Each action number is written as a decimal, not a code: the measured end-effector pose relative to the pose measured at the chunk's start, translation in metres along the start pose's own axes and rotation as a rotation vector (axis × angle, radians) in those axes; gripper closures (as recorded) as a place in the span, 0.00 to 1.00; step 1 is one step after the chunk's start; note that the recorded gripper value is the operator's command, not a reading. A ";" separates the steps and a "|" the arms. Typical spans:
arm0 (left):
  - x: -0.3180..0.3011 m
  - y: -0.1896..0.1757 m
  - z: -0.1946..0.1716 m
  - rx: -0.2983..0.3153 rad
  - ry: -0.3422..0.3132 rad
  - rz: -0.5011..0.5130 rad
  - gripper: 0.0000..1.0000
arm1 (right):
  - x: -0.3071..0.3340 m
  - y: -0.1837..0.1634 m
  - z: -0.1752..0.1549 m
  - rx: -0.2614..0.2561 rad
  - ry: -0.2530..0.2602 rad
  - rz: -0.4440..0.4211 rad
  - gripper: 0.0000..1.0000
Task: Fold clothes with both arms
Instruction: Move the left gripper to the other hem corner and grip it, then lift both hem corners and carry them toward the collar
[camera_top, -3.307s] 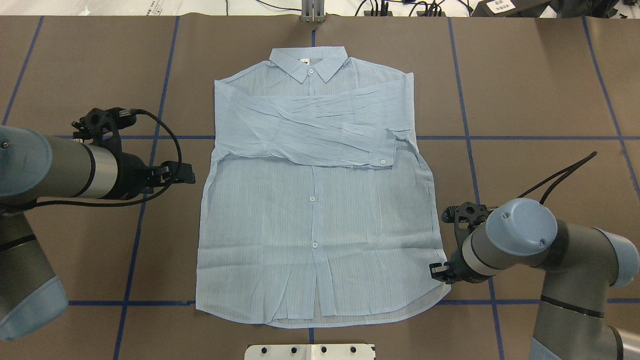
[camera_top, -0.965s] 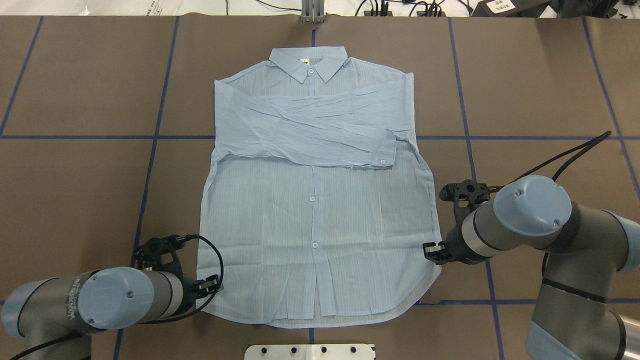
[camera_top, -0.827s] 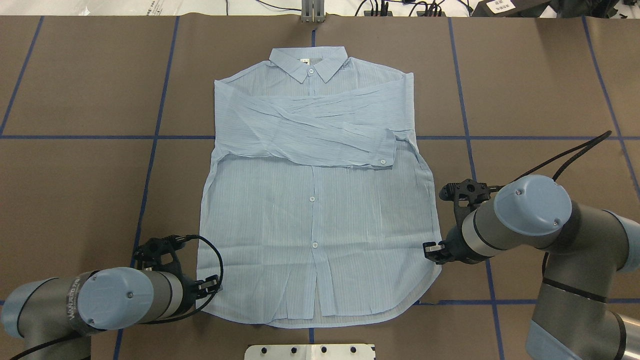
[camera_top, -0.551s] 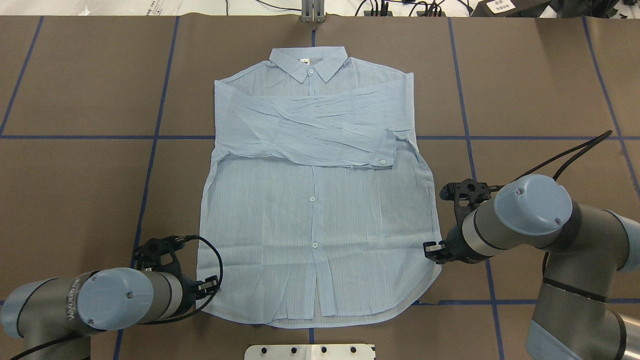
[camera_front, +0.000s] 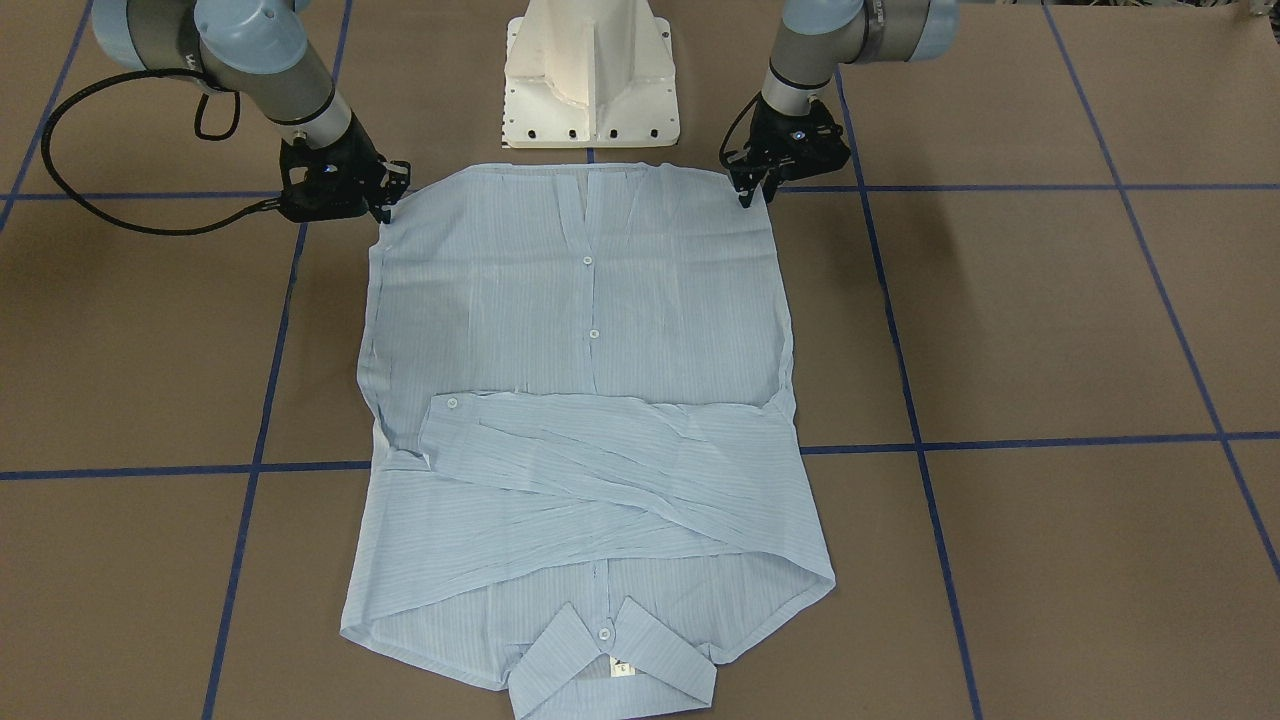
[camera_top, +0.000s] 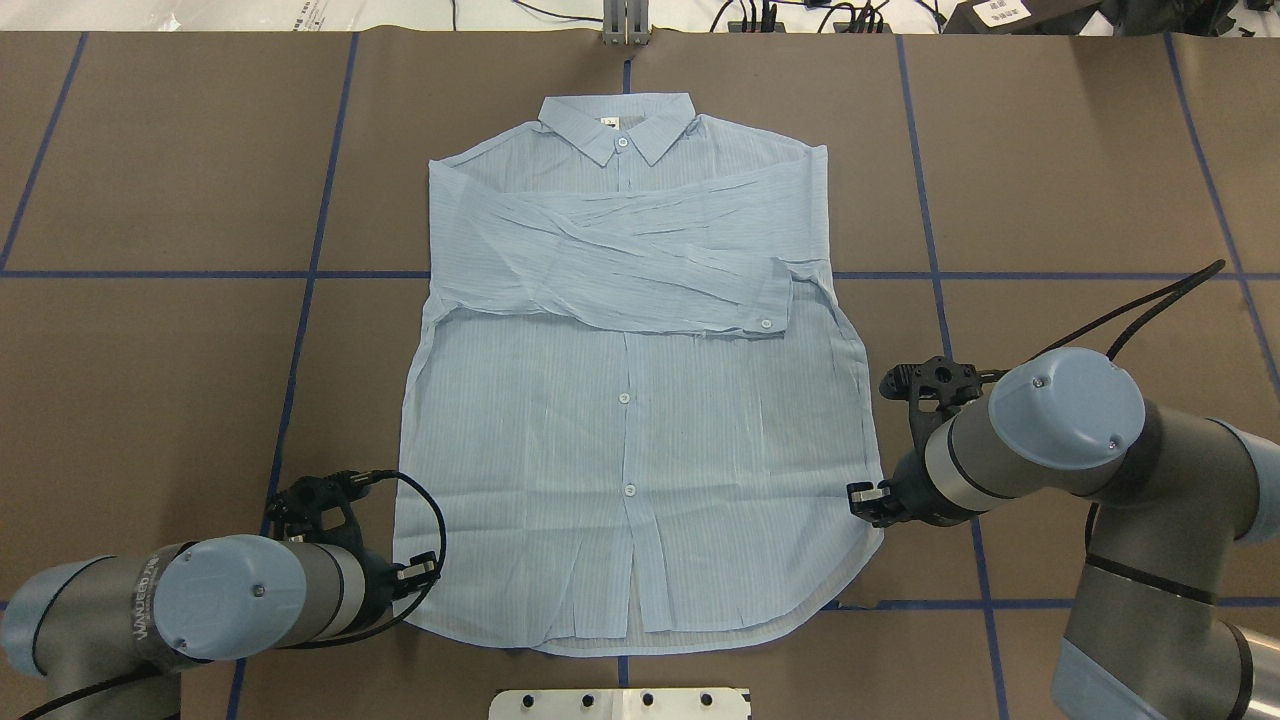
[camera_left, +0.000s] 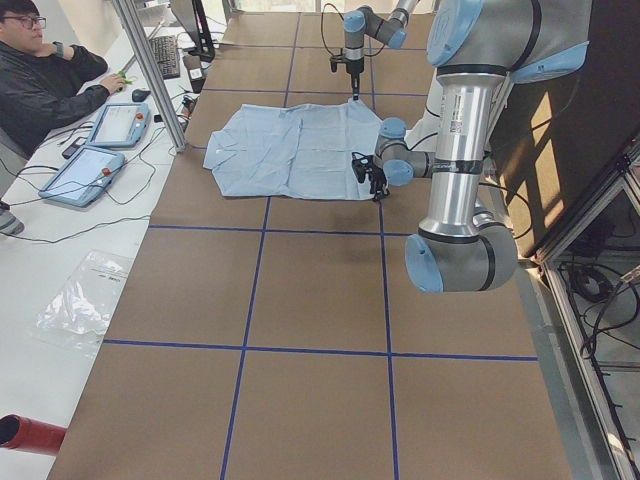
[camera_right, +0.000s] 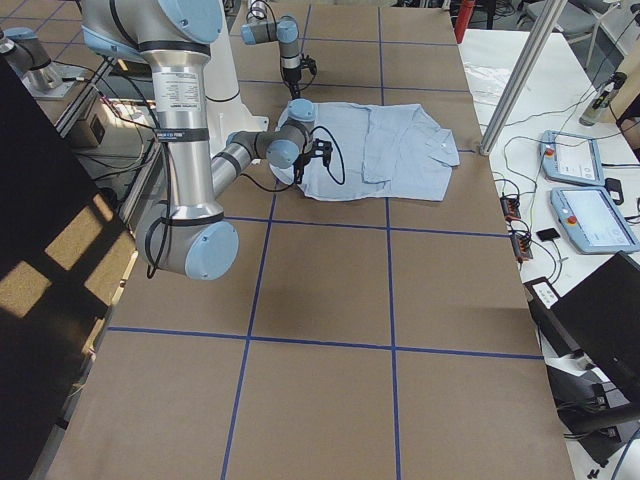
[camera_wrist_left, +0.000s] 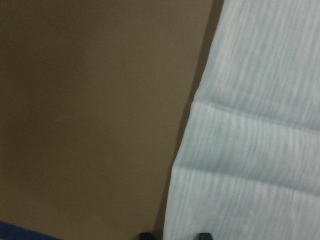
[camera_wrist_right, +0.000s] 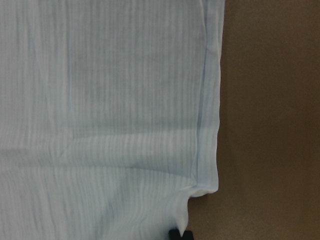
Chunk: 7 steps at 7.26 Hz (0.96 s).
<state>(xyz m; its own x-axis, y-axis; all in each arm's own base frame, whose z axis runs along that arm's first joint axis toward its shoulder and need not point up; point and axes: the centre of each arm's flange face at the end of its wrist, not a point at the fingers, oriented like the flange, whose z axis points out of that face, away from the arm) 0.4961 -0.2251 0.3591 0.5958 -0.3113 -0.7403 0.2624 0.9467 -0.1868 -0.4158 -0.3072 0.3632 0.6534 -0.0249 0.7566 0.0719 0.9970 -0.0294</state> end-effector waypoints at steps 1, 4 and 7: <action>0.000 0.000 -0.001 0.000 0.001 0.000 0.87 | 0.000 0.000 0.000 0.000 0.000 0.000 1.00; 0.001 -0.001 -0.003 0.000 0.006 -0.001 1.00 | 0.000 -0.001 0.000 0.001 0.000 0.001 1.00; 0.010 -0.002 -0.035 -0.002 0.027 0.040 1.00 | 0.002 -0.012 -0.012 0.015 -0.016 0.016 1.00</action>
<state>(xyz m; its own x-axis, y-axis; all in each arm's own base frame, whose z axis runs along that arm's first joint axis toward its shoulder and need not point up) 0.4747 -0.2276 0.3290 0.5855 -0.2706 -0.7642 0.2369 0.9586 -0.1579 -0.4067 -0.3200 0.3575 0.6421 -0.0081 0.7666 0.0502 0.9982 -0.0315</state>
